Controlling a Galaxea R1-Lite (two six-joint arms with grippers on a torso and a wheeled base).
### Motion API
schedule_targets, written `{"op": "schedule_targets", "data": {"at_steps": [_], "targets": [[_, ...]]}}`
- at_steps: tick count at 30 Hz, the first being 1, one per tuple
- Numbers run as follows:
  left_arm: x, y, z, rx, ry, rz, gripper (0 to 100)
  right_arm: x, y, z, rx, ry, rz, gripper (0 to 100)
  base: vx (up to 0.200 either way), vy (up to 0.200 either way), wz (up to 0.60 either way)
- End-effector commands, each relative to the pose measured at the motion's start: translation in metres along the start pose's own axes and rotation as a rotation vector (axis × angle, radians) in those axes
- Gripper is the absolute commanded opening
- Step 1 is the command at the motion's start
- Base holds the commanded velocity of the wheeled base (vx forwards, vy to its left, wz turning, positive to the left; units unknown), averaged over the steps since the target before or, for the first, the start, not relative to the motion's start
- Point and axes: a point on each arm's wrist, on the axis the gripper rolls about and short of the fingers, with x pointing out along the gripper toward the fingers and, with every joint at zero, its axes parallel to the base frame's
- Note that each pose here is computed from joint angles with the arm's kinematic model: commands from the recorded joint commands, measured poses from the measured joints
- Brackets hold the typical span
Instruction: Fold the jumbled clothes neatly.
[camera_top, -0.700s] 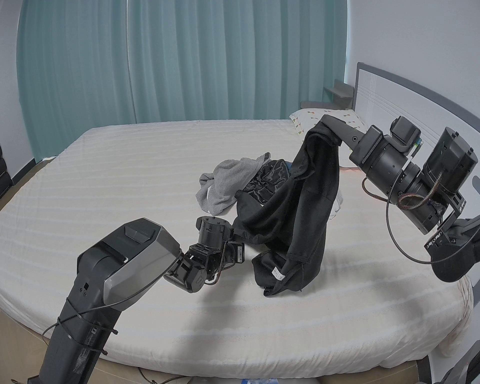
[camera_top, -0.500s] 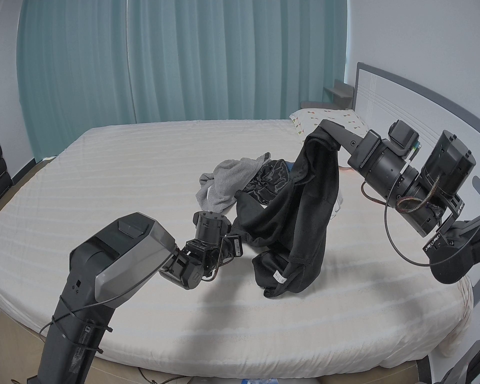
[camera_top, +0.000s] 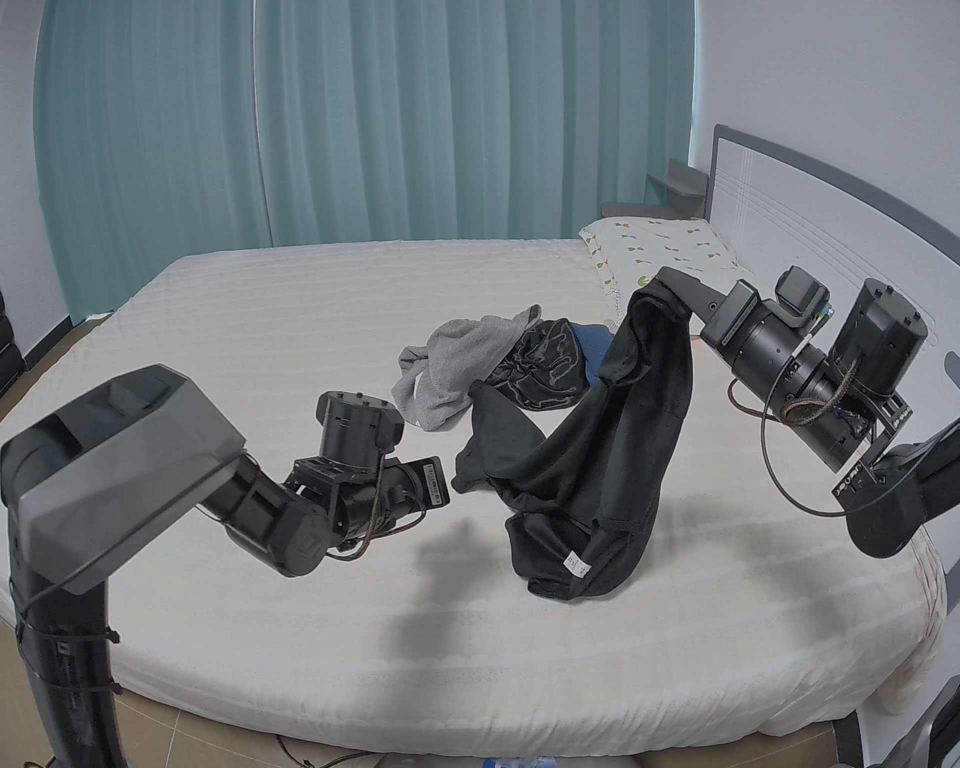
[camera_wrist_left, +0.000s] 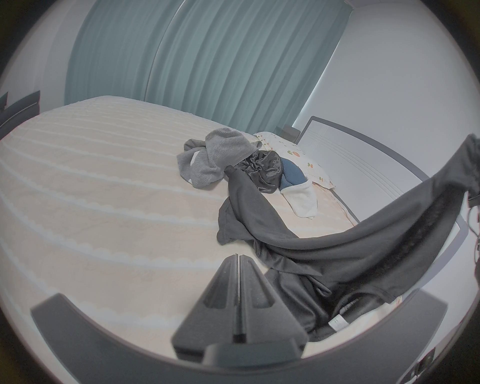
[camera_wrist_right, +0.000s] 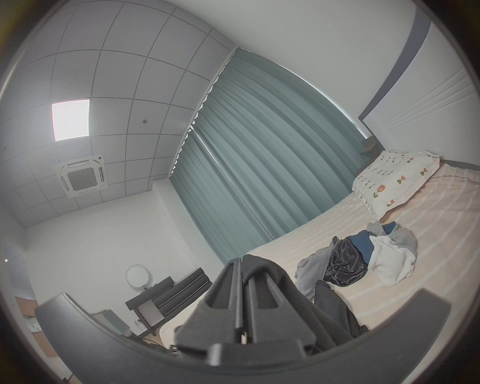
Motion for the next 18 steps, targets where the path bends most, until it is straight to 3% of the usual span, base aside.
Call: {"op": "schedule_targets", "data": {"at_steps": [1,10,15,16,18], "targets": [[-0.032,-0.004,0.018,-0.005,-0.04,-0.026,0,0.006,-0.014,-0.008,0.007,0.0,-0.024,0,0.0,0.0,0.0],[0.027,0.005,-0.006,0.126,0.016,-0.001,0,-0.004,0.024,0.035,-0.02,-0.114,0.082,0,0.0,0.0,0.0],[0.047,0.015,-0.025,0.242,0.07,0.02,0,-0.004,0.036,0.029,-0.009,-0.087,0.104,0,0.0,0.0,0.0],[0.047,0.015,-0.025,0.25,0.068,0.019,100,-0.004,0.036,0.028,-0.008,-0.086,0.105,0,0.0,0.0,0.0],[0.053,0.011,-0.025,0.25,0.049,0.014,100,-0.004,0.038,0.027,-0.006,-0.081,0.11,0,0.0,0.0,0.0]]}}
